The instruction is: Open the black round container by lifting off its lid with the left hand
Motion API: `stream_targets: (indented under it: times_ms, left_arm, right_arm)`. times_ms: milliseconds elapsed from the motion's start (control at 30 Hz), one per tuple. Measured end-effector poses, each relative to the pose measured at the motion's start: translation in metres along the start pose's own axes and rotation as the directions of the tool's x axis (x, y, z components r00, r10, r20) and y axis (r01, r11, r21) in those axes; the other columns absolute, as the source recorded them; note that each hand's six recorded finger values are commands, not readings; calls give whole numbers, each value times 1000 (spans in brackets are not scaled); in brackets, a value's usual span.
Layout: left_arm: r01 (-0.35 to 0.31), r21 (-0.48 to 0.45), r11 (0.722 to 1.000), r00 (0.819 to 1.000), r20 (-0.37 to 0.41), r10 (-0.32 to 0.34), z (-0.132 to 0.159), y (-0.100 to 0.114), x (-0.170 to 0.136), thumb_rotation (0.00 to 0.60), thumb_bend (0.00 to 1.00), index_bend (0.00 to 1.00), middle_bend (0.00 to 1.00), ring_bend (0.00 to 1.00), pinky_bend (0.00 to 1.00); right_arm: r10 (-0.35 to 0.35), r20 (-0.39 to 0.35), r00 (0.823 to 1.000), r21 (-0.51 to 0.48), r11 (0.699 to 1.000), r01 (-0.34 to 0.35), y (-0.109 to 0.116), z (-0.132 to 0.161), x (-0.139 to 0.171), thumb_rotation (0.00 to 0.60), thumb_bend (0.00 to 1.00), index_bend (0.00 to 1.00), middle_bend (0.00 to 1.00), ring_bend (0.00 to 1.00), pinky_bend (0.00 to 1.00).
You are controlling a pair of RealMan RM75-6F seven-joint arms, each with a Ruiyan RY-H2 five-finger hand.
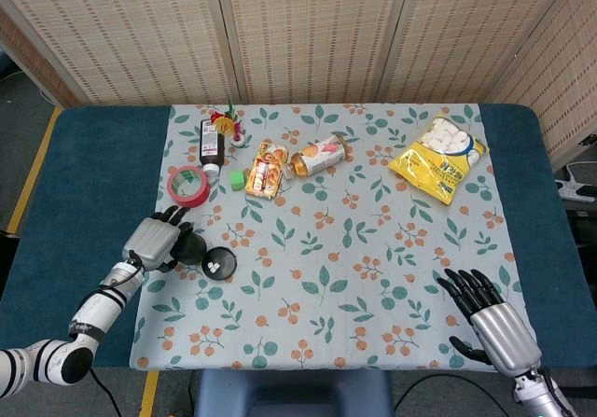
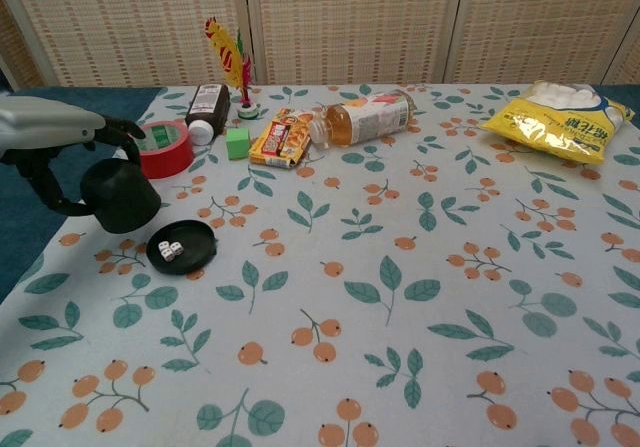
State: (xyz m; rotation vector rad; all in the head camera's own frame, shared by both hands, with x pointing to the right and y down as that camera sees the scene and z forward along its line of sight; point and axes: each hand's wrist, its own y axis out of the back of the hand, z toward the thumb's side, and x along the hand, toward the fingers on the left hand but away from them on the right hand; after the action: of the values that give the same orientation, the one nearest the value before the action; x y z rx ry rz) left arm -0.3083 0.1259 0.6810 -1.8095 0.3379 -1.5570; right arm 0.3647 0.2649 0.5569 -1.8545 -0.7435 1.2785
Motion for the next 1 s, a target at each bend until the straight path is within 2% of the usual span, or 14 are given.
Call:
stream_targets:
  times_ms: [200,267,400,433,833,900,1000]
  left_arm:
    - [51,-18,999,998,-47,-52,-22,-23,9,600,330,399,0,0,150]
    - [70,-29,997,996,-46,-72,-23,-29,10,600,330,316,0,0,139]
    - [91,-17,996,995,-48,-92,-25,-35,10,600,328,32,0,0,131]
    - [89,-12,996,995,-51,-89,-25,-35,11,600,328,5,0,0,131]
    - [33,-45,998,999,-30,-34,-19,-24,4,600,324,0,0,0,147]
    - [4,-51,999,1000,-26,-5,-18,-18,1,600,327,0,0,0,150]
    - [-72,-37,997,997,-18,72,-18,-8,-5,600,327,0,0,0,149]
  right_arm:
    - [-13,0,1000,-1,1000,13,1,0,1,600,123,0,0,0,0]
    - [-14,1,1000,-1,1000,14,1,0,1,600,123,0,0,0,0]
    - [-13,2,1000,-1,1000,13,0,0,0,600,123,0,0,0,0]
    - [-15,0,1000,-2,1000,15,0,0,0,600,123,0,0,0,0]
    - [-26,-9,1000,-11,1000,26,1,1,1,600,123,0,0,0,0]
    - [-23,-10,1000,-7,1000,23,1,1,0,600,123,0,0,0,0]
    - [-17,-12,1000,3,1000,17,-1,2,0,600,123,0,0,0,0]
